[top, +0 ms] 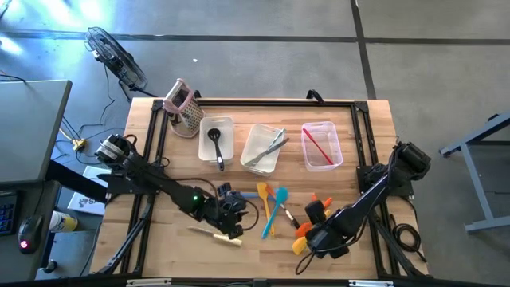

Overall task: Pick & Place Kitchen Items
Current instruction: Put the bottom yellow spatula into the transparent bin

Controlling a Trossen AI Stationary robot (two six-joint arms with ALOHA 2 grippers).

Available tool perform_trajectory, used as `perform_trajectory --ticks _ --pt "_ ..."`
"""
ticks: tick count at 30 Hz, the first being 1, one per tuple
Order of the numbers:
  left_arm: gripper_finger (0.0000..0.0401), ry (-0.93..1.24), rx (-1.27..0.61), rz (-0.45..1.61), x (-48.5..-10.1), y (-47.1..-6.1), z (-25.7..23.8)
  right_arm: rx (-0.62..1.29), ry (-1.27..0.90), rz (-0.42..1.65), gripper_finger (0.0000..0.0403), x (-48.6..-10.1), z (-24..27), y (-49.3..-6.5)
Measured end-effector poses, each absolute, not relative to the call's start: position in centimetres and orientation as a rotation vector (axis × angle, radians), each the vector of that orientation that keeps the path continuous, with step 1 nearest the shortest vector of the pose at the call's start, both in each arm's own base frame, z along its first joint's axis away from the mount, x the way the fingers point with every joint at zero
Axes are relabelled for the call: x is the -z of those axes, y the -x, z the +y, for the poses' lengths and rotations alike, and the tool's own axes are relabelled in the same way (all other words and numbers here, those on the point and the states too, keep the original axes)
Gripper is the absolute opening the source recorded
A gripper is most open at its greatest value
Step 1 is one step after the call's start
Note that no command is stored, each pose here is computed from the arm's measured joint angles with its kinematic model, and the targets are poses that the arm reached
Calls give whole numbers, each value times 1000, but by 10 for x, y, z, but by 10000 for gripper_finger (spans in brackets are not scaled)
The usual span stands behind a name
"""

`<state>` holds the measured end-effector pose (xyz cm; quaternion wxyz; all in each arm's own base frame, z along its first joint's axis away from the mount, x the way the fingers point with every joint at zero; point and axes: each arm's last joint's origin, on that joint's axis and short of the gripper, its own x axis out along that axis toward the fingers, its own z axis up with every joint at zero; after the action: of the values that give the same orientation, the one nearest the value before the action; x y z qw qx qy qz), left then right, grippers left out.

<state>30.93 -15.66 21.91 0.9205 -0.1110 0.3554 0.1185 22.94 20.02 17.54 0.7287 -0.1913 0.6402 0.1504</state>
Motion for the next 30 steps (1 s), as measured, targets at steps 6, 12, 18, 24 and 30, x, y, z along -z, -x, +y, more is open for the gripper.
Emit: perform_trajectory --ticks 6,12,18,24,30 --pt "102 254 -245 715 -220 -311 -156 -393 462 1417 211 -175 193 -235" --pt "102 306 -230 658 -225 -315 -158 -397 460 1424 211 -175 184 -242" --pt "102 319 -236 618 -227 -318 -159 -429 442 1458 211 -158 180 -233" --pt "102 349 -279 556 -230 -320 -159 -405 493 1454 211 -142 177 -222" --pt "102 397 -319 513 -232 -321 -158 -411 473 1445 206 -137 176 -221"
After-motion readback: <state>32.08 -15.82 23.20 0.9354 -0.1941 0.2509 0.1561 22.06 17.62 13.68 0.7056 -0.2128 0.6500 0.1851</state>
